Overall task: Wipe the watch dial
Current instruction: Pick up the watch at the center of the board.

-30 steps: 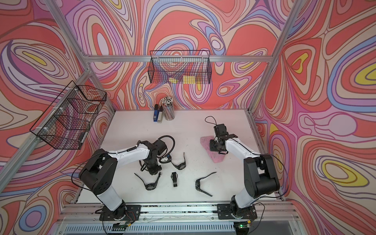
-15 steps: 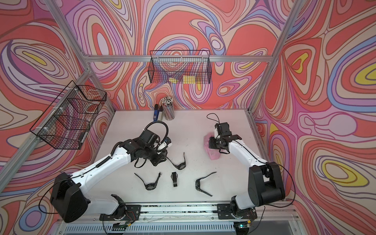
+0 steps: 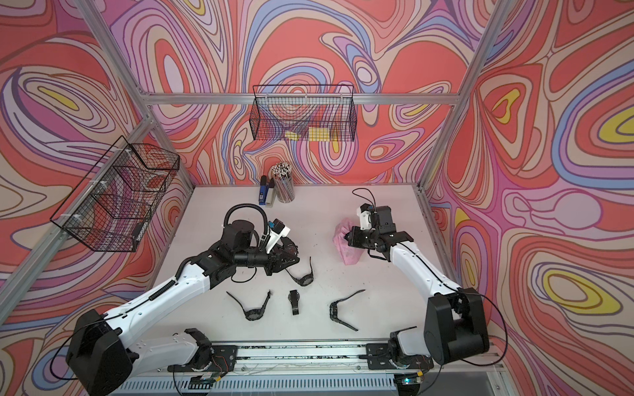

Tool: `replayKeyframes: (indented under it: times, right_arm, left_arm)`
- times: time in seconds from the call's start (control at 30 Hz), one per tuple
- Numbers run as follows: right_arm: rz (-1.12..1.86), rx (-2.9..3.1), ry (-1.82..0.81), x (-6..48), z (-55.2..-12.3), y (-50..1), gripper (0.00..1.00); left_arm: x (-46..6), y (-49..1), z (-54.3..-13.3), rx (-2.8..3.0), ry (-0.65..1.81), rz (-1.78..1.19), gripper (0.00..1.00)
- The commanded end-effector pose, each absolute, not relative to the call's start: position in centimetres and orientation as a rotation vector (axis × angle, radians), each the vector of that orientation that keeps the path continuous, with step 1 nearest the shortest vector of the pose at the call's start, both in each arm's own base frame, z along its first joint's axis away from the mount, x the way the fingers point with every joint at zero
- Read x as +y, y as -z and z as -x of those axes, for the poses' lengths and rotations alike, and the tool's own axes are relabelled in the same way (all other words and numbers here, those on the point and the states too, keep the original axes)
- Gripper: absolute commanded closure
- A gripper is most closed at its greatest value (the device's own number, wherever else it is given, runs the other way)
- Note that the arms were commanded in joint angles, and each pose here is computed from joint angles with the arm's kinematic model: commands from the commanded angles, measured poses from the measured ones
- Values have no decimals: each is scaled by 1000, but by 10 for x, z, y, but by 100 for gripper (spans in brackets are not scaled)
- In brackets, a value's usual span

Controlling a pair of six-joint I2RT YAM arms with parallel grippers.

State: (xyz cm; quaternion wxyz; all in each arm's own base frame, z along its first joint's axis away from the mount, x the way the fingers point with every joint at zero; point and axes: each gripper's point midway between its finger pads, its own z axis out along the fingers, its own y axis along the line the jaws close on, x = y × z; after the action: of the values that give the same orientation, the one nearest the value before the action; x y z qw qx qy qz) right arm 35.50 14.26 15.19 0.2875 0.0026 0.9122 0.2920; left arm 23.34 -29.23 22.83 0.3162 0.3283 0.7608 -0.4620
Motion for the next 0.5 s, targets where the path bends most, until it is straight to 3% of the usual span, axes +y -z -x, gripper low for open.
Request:
replayKeyframes:
  times: [0.0,0.3,0.37,0.47]
  right_arm:
    - [-16,2395,-972,167,-356,-151,100]
    - [-81,2605,-730,153,-373,-74,100]
    - [-86,2636,-701,154,-374,-61,91]
    - [-75,2648,-666,157,-375,-58,62]
  left_arm:
    - [-307,-253,-231,1874,1390,-859,100]
    - [-318,-251,-230,1853,1504,-891,100]
    - [-318,-253,-228,1840,1516,-901,100]
    - [-319,-252,-226,1838,1531,-911,99]
